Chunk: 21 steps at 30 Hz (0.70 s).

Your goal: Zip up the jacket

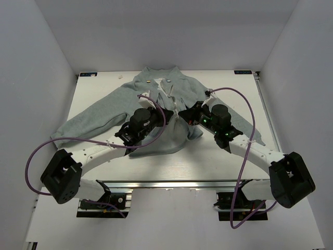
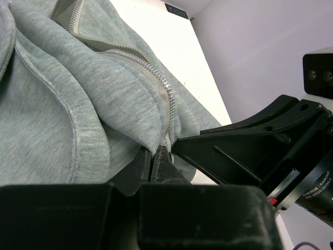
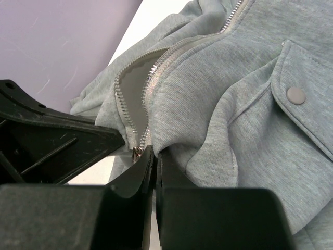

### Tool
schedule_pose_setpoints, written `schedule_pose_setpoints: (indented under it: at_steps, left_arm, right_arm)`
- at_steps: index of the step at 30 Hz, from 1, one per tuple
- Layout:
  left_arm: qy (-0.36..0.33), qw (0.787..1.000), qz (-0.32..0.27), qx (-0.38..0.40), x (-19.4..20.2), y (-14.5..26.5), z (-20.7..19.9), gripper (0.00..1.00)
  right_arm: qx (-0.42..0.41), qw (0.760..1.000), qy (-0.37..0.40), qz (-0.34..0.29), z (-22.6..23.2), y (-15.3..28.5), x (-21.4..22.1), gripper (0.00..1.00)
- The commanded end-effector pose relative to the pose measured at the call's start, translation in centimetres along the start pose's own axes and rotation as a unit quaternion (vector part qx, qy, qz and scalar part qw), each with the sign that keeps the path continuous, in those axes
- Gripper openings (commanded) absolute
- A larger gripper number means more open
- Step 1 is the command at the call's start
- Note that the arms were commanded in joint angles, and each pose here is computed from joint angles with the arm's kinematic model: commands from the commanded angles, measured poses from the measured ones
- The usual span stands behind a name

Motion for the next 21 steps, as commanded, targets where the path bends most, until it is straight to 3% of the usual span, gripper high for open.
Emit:
schedule_pose_setpoints:
  at_steps: [1, 21]
  left_arm:
    - [0.006, 1.000, -0.004, 0.029, -0.34, 0.34, -1.07, 0.00]
    - [0.016, 0.999, 0.023, 0.044, 0.52, 0.60, -1.15, 0.00]
  right_arm:
    - [-0.007, 0.999, 0.006, -0.054, 0.86, 0.00, -2.43, 0.00]
    - [-0.016, 0.997, -0.007, -0.072, 1.40, 0.22, -3.33, 0.00]
Point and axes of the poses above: each gripper's point midway between its finger pads, its own y axis back along the fingers, its own z axis along the line the jaws close on, x = y × z, the point moved 6 cm from there along y, back along the fingers, and after that the axes turned 12 degrees about y, right-handed, at the moved point
